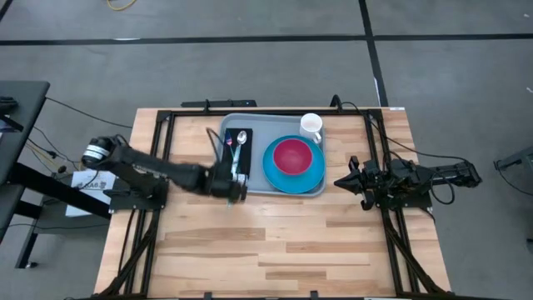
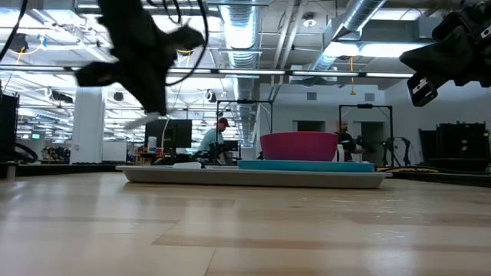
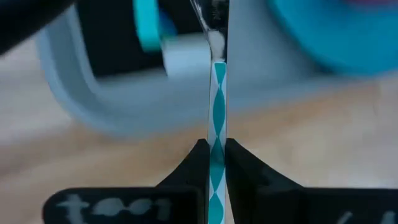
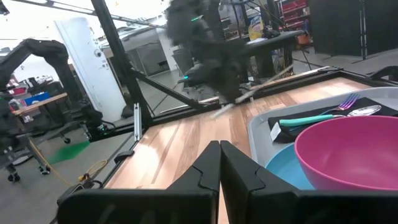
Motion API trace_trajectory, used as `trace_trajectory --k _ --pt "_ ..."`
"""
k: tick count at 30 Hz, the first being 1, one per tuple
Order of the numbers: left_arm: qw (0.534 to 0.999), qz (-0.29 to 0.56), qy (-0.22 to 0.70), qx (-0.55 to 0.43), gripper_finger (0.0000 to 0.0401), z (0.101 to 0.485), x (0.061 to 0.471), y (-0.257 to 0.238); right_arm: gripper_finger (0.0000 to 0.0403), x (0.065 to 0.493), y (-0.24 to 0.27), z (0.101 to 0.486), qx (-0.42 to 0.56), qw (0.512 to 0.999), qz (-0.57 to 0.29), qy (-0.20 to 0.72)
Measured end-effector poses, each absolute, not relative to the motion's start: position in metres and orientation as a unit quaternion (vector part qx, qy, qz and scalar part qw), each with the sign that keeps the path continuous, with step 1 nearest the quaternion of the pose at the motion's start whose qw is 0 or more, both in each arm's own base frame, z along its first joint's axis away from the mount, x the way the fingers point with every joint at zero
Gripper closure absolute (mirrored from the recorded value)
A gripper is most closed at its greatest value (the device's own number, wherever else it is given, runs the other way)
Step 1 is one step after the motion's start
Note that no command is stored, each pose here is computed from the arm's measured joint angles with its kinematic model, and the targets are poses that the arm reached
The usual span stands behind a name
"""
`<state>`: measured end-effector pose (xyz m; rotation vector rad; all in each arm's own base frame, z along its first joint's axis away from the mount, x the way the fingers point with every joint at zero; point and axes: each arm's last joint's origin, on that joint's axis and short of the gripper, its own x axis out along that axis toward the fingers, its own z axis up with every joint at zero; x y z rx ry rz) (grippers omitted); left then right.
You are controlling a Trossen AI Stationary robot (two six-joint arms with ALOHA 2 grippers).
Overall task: Set up tray
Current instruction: Put the white patterned knife on top of the black napkin
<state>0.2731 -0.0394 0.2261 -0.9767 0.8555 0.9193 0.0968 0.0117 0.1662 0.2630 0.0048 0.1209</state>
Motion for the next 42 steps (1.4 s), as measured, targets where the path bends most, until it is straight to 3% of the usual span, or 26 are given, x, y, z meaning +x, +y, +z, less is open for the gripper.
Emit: trace_trajectory --k 4,11,15,26,36,42 --pt "0.695 0.439 0.360 -0.441 0.0390 0.228 0.279 0.007 0.0403 0.097 0.012 0.166 0.131 0.990 0.060 0.002" --pt "0.716 0.412 0.284 -0.486 0.0390 0.231 0.296 0.078 0.0403 0.097 0.012 0.166 0.131 0.990 0.060 0.002" --pt "0.705 0.414 0.301 -0.491 0.0390 0.226 0.303 0.101 0.0403 0.097 0.012 0.166 0.131 0.990 0.060 0.004" --pt "0.658 0.431 0.401 -0.470 0.0390 0.198 0.323 0.132 0.0403 0.097 0.012 0.166 0.131 0.990 0.060 0.005" --pt "0.638 0.430 0.404 -0.494 0.0390 0.194 0.319 0.145 0.0403 0.097 0.012 0.166 0.131 0.990 0.060 0.005" --pt "0.620 0.418 0.429 -0.507 0.0390 0.173 0.326 0.146 0.0403 0.097 0.012 0.166 0.131 0.990 0.060 0.005"
